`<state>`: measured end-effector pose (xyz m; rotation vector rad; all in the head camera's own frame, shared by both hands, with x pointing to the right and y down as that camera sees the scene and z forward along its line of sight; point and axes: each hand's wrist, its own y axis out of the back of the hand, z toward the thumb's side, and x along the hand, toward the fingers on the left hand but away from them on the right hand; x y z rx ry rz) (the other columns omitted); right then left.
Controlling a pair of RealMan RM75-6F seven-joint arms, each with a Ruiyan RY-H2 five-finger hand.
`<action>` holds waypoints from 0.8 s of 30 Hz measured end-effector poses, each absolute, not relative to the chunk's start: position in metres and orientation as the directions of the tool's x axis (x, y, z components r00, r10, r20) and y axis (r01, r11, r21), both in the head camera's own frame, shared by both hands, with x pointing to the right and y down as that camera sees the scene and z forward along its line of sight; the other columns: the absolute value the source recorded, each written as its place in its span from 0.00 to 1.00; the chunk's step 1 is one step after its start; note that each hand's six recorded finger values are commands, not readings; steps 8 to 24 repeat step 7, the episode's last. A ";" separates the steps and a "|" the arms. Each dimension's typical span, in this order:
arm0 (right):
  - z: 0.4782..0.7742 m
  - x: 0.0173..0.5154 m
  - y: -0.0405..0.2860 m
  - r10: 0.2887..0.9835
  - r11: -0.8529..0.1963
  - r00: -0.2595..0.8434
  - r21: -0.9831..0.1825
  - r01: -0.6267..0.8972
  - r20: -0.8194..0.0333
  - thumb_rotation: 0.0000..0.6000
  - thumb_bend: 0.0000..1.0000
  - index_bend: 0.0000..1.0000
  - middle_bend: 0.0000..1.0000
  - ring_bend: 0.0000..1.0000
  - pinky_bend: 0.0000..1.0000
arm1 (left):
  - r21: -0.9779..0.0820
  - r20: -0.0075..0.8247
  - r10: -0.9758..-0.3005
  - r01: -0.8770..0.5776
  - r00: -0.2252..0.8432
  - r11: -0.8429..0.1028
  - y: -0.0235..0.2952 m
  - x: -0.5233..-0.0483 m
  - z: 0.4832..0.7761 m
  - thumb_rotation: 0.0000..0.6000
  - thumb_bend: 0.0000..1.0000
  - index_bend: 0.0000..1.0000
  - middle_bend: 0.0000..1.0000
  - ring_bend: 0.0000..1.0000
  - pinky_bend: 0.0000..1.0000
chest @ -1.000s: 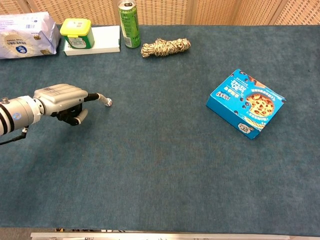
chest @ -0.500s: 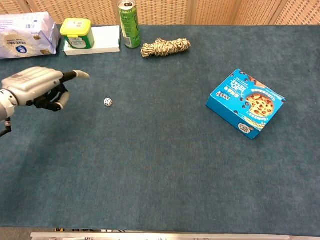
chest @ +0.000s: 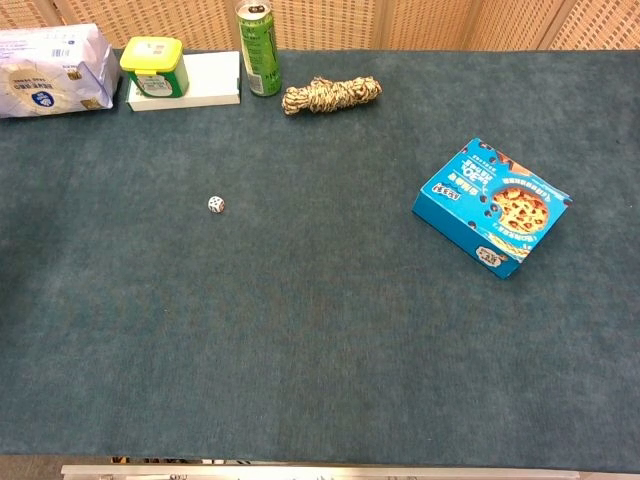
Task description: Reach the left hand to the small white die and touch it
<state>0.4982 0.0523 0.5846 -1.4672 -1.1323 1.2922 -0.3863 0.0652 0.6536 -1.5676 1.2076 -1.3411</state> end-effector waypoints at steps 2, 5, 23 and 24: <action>0.585 0.496 0.052 0.974 -0.225 0.060 -0.970 0.091 -0.221 1.00 0.33 0.39 0.43 0.31 0.30 | -0.943 0.279 -0.960 -0.193 -0.014 -0.271 0.072 -0.395 0.648 1.00 0.38 0.07 0.28 0.26 0.35; 0.585 0.493 0.052 0.973 -0.225 0.070 -0.970 0.092 -0.219 1.00 0.33 0.39 0.43 0.31 0.30 | -0.948 0.266 -0.963 -0.192 -0.048 -0.253 0.083 -0.406 0.642 1.00 0.38 0.07 0.28 0.26 0.35; 0.586 0.491 0.051 0.973 -0.224 0.076 -0.970 0.093 -0.217 1.00 0.33 0.39 0.43 0.31 0.30 | -0.952 0.255 -0.965 -0.192 -0.063 -0.239 0.090 -0.411 0.638 1.00 0.38 0.07 0.28 0.26 0.35; 0.586 0.491 0.051 0.973 -0.224 0.076 -0.970 0.093 -0.217 1.00 0.33 0.39 0.43 0.31 0.30 | -0.952 0.255 -0.965 -0.192 -0.063 -0.239 0.090 -0.411 0.638 1.00 0.38 0.07 0.28 0.26 0.35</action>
